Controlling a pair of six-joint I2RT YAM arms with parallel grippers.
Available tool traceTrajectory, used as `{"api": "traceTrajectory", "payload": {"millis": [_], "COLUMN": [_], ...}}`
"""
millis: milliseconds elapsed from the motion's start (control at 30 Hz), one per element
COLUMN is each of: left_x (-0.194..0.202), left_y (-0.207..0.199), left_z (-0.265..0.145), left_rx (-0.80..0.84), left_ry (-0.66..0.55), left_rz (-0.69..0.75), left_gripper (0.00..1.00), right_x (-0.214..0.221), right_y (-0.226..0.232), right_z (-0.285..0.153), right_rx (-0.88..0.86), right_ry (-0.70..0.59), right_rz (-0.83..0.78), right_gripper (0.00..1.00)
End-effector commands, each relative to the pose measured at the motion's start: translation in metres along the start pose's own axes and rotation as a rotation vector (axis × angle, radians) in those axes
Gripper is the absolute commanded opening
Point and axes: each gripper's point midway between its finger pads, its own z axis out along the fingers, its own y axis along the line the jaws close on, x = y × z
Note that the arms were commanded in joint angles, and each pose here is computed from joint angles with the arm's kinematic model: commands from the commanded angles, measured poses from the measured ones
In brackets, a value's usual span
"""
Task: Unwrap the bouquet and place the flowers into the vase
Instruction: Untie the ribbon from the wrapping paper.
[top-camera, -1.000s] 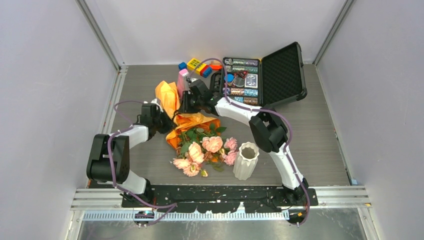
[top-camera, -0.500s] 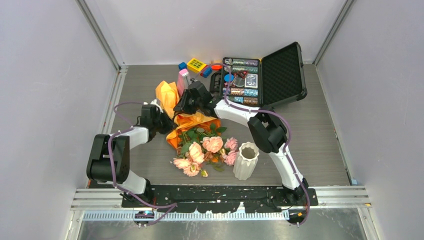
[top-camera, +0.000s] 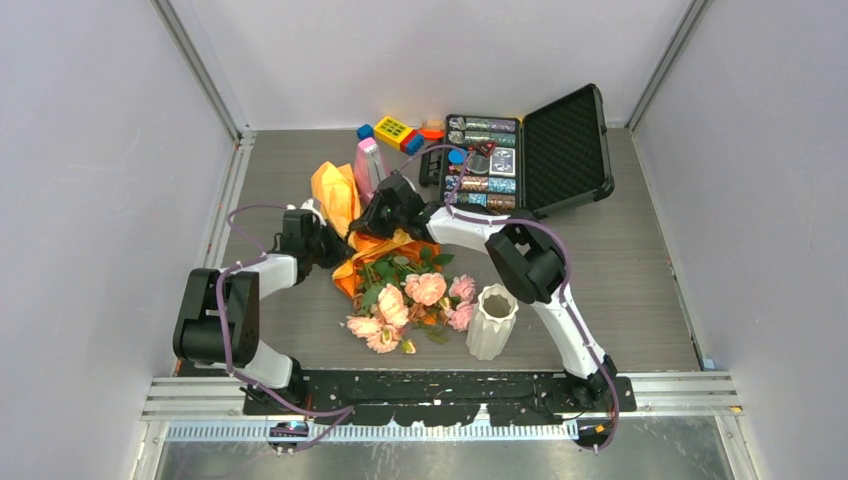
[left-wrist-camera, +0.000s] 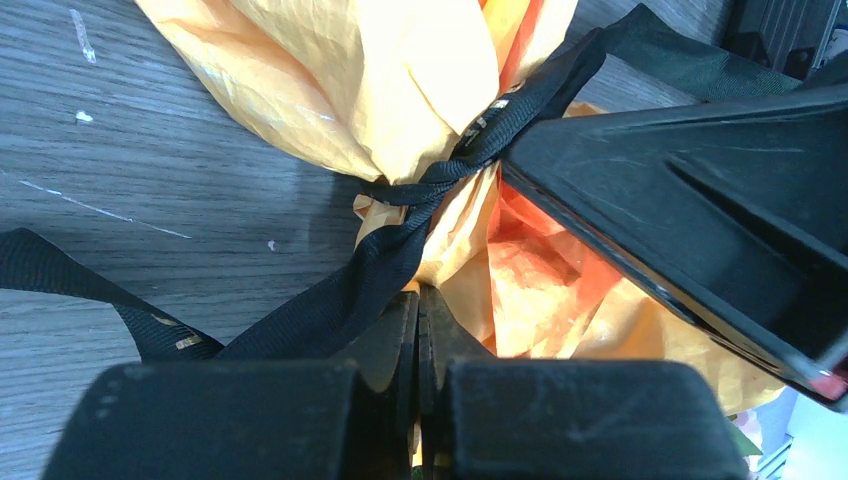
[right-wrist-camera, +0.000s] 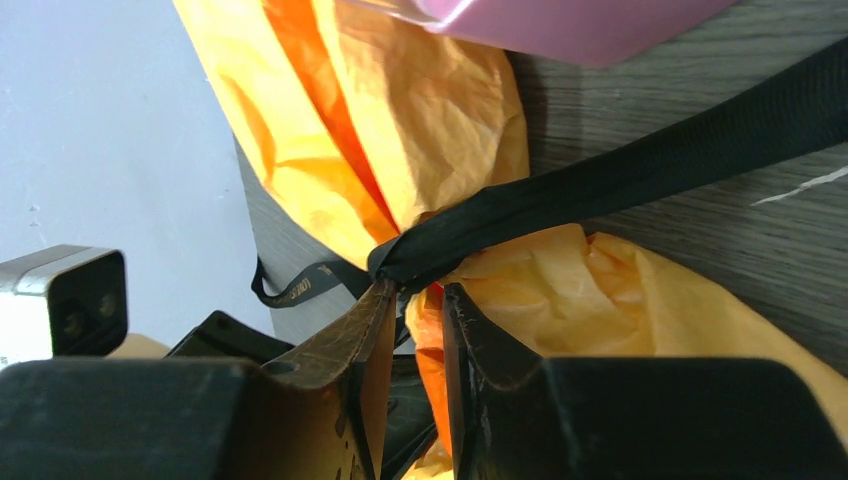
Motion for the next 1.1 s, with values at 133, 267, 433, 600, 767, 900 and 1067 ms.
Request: {"api": "traceTrajectory", "payload": {"millis": [133, 267, 433, 600, 767, 900, 1067], "left_x": [0.013, 0.015, 0.017, 0.016, 0.017, 0.016, 0.016], "left_y": [0.000, 0.002, 0.004, 0.004, 0.008, 0.011, 0.013], "left_z": [-0.002, -0.002, -0.003, -0.004, -0.006, -0.008, -0.009], "left_rx": [0.018, 0.015, 0.011, 0.005, -0.020, -0.034, -0.039], "left_ry": [0.039, 0.045, 0.046, 0.047, 0.050, 0.044, 0.045], "left_rz": [0.003, 0.003, 0.012, 0.020, 0.017, 0.018, 0.017], "left_gripper": [0.00, 0.00, 0.00, 0.00, 0.00, 0.00, 0.00], "right_x": [-0.002, -0.001, -0.003, -0.007, -0.024, -0.041, -0.055], "right_y": [0.003, 0.001, 0.004, 0.017, 0.038, 0.058, 0.064], "right_z": [0.013, 0.020, 0.025, 0.022, 0.007, -0.011, -0.023], "right_rx": [-0.017, -0.019, -0.029, -0.076, -0.132, -0.190, -0.248], "right_ry": [-0.035, -0.032, -0.037, -0.046, -0.114, -0.181, -0.245], "right_rz": [0.043, 0.054, 0.055, 0.069, 0.071, 0.079, 0.109], "right_gripper": [0.30, 0.30, 0.28, 0.02, 0.00, 0.00, 0.00]}}
